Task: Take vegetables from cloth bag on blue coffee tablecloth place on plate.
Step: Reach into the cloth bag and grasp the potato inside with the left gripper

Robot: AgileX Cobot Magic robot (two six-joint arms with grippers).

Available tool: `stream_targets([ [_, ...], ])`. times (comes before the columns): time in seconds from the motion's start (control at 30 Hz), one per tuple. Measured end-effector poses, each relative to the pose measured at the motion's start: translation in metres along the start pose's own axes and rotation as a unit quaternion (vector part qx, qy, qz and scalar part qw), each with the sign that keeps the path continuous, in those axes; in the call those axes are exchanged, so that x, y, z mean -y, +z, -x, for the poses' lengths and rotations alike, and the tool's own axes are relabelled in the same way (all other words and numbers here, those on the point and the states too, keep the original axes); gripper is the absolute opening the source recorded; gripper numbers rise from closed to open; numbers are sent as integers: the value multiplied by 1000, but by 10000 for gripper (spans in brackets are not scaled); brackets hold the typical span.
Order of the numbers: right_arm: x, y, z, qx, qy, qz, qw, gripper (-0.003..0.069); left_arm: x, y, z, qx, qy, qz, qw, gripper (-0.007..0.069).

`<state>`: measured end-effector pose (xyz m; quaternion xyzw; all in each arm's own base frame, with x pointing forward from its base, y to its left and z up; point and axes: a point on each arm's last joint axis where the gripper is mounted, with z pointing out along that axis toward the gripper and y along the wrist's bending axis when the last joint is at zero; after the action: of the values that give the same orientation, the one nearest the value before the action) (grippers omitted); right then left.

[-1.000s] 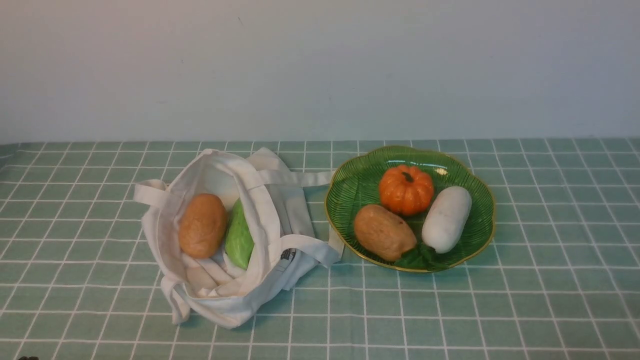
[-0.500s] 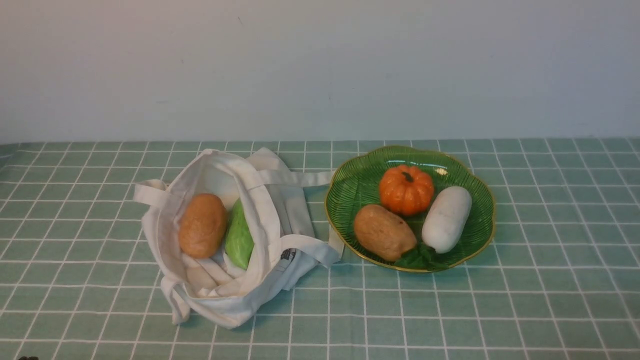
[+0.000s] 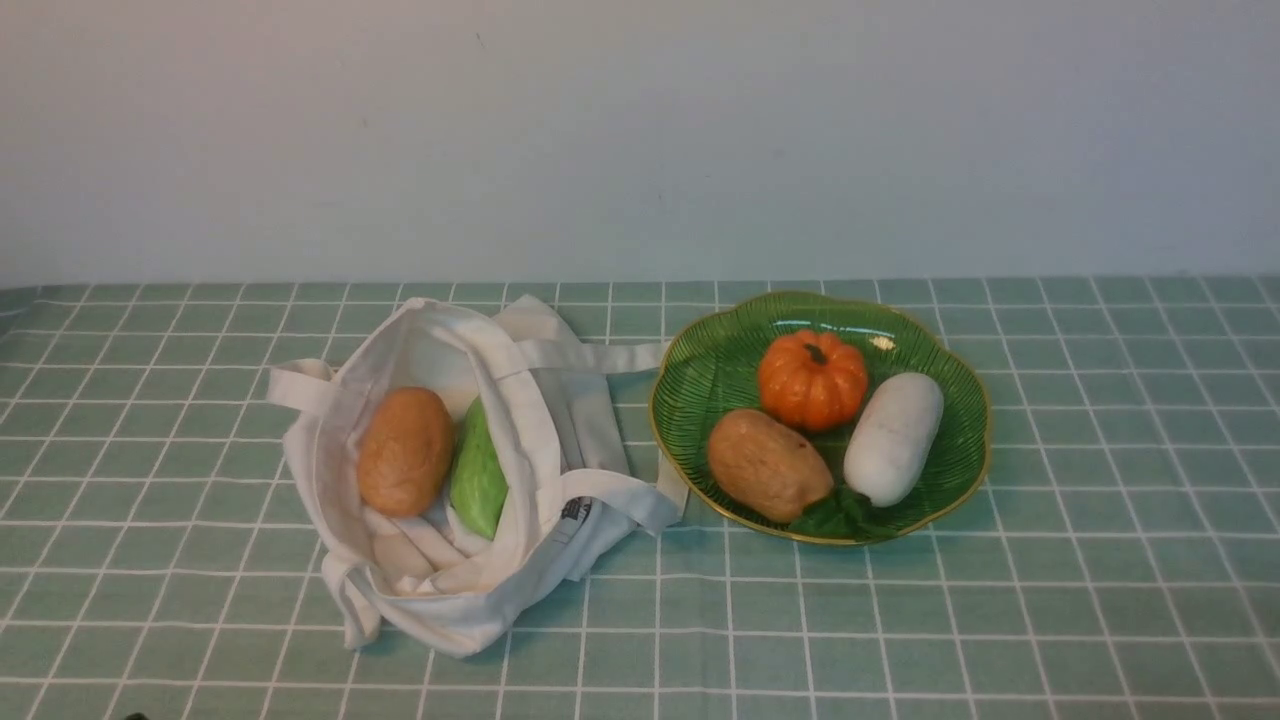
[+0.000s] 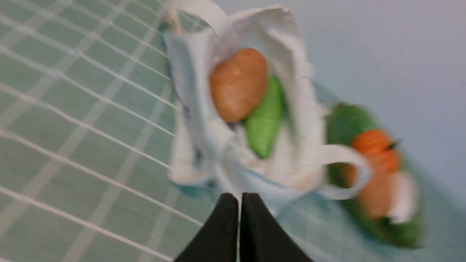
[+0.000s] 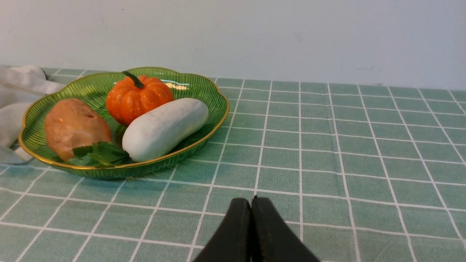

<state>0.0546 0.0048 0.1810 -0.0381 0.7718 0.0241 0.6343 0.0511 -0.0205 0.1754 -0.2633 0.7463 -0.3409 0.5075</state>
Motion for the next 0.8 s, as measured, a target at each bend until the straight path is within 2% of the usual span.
stream_targets([
  [0.1, 0, 0, 0, 0, 0, 0, 1000, -15, 10, -1, -2, -21, -181, -50, 982, -5],
  [0.13, 0, 0, 0, 0, 0, 0, 1000, -15, 11, -1, -2, -23, -200, -56, 978, -5],
  [0.17, 0, 0, 0, 0, 0, 0, 1000, -15, 15, -1, -2, -32, -261, -76, 962, -5],
  [0.2, 0, 0, 0, 0, 0, 0, 1000, -15, 17, -2, -1, -35, -293, -88, 952, -5],
  [0.3, 0, 0, 0, 0, 0, 0, 1000, -15, 20, -2, 3, -22, -344, -109, 932, -5],
  [0.43, 0, 0, 0, 0, 0, 0, 1000, -15, 20, -3, 10, 11, -359, -121, 925, -5],
  [0.5, 0, 0, 0, 0, 0, 0, 1000, -15, 19, -3, 12, 23, -350, -122, 928, -5],
  [0.53, 0, 0, 0, 0, 0, 0, 1000, -15, 19, -3, 13, 38, -272, -115, 955, -5],
  [0.57, 0, 0, 0, 0, 0, 0, 1000, -15, 19, -3, 12, 37, -256, -113, 959, -5],
  [0.6, 0, 0, 0, 0, 0, 0, 1000, -15, 25, -6, 13, 30, -172, -116, 978, -5],
  [0.63, 0, 0, 0, 0, 0, 0, 1000, -15, 32, -9, 13, 16, -128, -123, 984, -5],
  [0.7, 0, 0, 0, 0, 0, 0, 1000, -15, 58, -17, 24, -7, -43, -140, 989, -5],
  [0.8, 0, 0, 0, 0, 0, 0, 1000, -15, 79, -17, 34, -44, 4, -134, 990, -5],
])
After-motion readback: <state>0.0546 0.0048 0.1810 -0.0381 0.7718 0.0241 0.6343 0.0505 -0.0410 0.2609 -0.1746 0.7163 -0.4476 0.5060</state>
